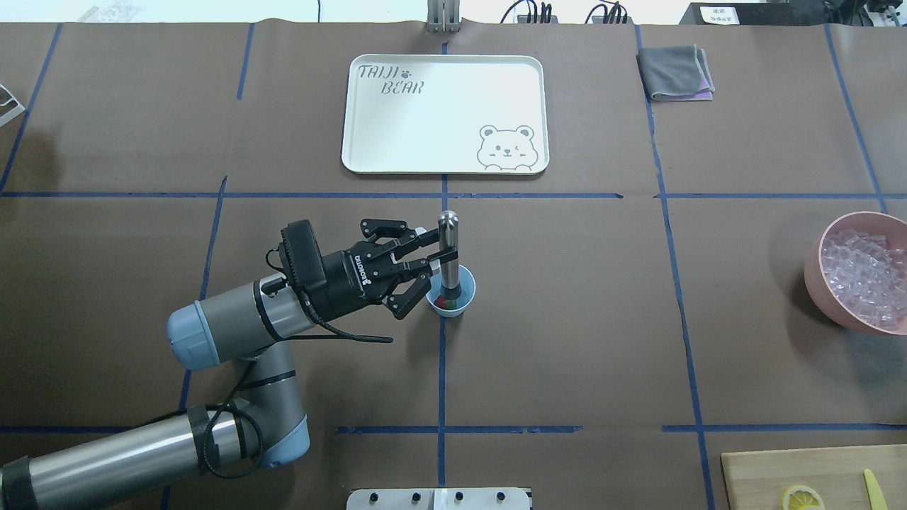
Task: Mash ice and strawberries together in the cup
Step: 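Push the pestle down into the cup with the left gripper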
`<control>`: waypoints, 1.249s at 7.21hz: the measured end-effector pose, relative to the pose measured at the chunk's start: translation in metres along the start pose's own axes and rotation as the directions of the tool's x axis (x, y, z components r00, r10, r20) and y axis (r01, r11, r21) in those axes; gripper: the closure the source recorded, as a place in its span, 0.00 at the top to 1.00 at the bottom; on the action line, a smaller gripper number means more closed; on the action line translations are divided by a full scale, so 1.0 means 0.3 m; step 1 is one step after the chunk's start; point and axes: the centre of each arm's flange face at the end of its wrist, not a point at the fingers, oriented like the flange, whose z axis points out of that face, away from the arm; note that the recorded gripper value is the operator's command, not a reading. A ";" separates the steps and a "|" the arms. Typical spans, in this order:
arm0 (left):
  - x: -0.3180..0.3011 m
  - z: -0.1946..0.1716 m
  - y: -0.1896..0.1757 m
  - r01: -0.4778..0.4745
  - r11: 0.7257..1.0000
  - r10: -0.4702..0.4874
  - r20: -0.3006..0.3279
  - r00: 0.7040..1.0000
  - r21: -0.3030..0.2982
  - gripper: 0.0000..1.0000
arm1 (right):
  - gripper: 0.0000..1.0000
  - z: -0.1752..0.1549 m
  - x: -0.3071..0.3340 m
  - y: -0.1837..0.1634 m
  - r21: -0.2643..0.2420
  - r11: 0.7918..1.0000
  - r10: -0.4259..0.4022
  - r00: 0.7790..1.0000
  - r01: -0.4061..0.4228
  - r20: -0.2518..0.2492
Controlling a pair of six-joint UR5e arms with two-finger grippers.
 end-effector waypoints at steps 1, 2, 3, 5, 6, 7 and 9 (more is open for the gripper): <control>0.009 -0.006 0.034 -0.005 1.000 0.005 0.009 1.000 -0.005 0.00 | 1.00 0.000 0.000 0.000 0.000 1.000 0.000 1.000 0.000 0.000; 0.008 -0.012 0.058 -0.011 1.000 0.011 0.014 1.000 -0.012 0.00 | 1.00 0.001 0.001 0.001 -0.001 1.000 0.000 1.000 0.000 -0.001; 0.006 -0.014 0.069 -0.014 1.000 0.014 0.019 1.000 -0.015 0.00 | 1.00 0.000 0.001 0.000 0.000 1.000 0.000 1.000 0.000 0.000; 0.009 -0.004 0.073 -0.015 1.000 0.015 0.021 1.000 -0.014 0.00 | 1.00 0.000 0.000 0.001 0.000 1.000 0.000 1.000 0.000 0.000; 0.012 0.004 0.059 -0.013 1.000 0.014 0.020 1.000 -0.004 0.00 | 1.00 0.000 0.000 0.001 0.000 1.000 0.000 1.000 0.000 0.000; 0.007 0.013 0.028 -0.013 1.000 0.012 0.019 1.000 0.013 0.00 | 1.00 0.000 0.000 0.000 0.000 1.000 0.000 1.000 0.000 -0.001; -0.016 0.033 -0.061 -0.015 0.999 0.014 0.028 1.000 0.041 0.00 | 1.00 0.000 0.000 -0.001 0.000 1.000 0.000 1.000 0.000 -0.001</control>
